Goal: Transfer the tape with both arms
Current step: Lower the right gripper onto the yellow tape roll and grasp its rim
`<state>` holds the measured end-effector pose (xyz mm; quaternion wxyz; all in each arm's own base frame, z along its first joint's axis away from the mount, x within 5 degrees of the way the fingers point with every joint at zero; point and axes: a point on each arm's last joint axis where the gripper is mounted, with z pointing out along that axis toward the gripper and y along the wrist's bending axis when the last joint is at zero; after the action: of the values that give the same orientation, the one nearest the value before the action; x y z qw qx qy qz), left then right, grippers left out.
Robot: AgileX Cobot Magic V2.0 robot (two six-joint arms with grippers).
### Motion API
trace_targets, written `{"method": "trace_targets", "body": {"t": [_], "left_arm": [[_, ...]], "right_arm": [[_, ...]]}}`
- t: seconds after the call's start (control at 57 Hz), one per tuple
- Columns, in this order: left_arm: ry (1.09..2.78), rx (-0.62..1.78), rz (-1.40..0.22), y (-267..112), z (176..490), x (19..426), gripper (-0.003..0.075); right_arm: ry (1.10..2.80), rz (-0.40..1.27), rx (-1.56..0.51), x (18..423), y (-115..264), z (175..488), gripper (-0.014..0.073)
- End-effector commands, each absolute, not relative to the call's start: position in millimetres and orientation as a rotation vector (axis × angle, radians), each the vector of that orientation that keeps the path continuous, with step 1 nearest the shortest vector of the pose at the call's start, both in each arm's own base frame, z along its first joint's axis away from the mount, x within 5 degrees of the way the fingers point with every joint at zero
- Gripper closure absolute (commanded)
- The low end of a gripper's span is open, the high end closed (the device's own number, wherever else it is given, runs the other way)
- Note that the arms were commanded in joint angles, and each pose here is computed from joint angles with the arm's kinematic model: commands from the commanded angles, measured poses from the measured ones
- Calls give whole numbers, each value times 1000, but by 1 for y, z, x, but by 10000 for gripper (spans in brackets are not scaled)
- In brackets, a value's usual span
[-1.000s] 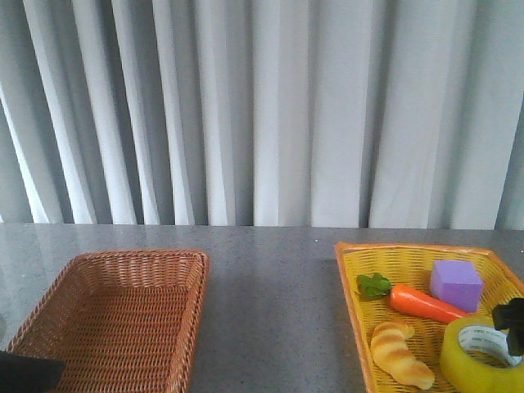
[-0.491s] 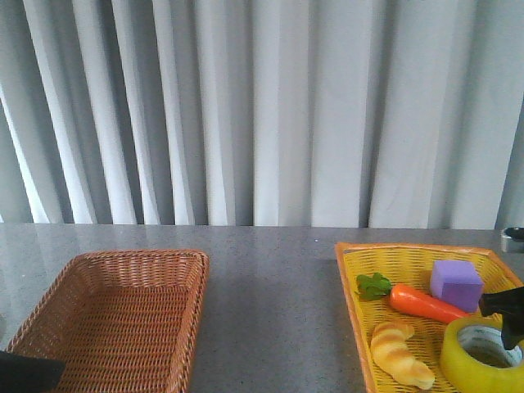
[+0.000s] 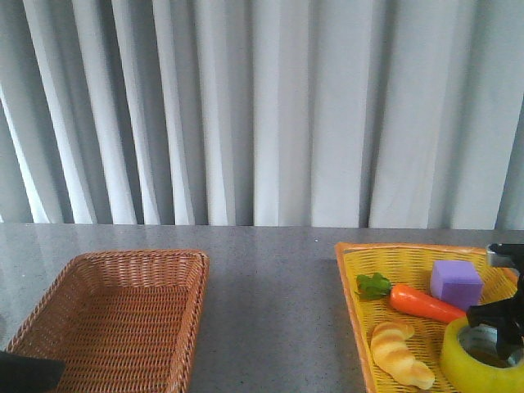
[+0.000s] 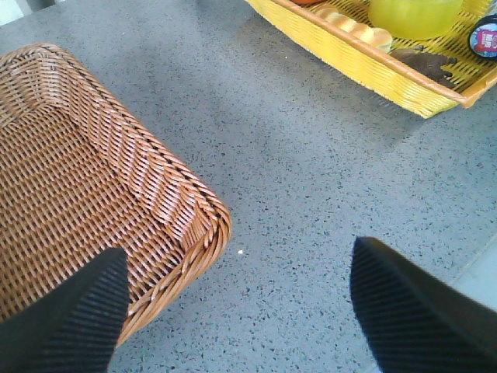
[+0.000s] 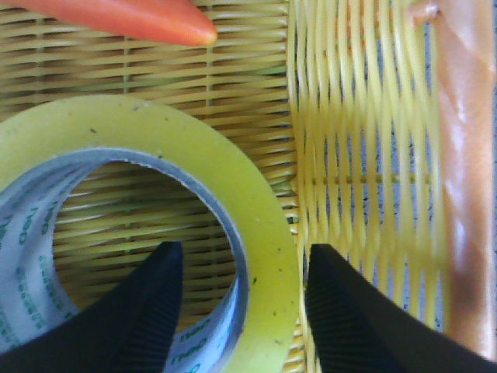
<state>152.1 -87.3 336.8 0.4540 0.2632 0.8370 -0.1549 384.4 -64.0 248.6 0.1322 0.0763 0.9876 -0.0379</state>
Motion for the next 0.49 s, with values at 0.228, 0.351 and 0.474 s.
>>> {"method": "trace_targets", "body": {"t": [0.228,0.351,0.474], "left_arm": [[1973,608,-405,-89,354,154,162],[1973,608,-405,-89,354,154,162],[1973,608,-405,-89,354,154,162]], "right_arm": [[2776,-133,195,383,-66,276,452],[2785,-138,166,381,-65,278,482],[2775,-138,146,374,-64,290,481]]}}
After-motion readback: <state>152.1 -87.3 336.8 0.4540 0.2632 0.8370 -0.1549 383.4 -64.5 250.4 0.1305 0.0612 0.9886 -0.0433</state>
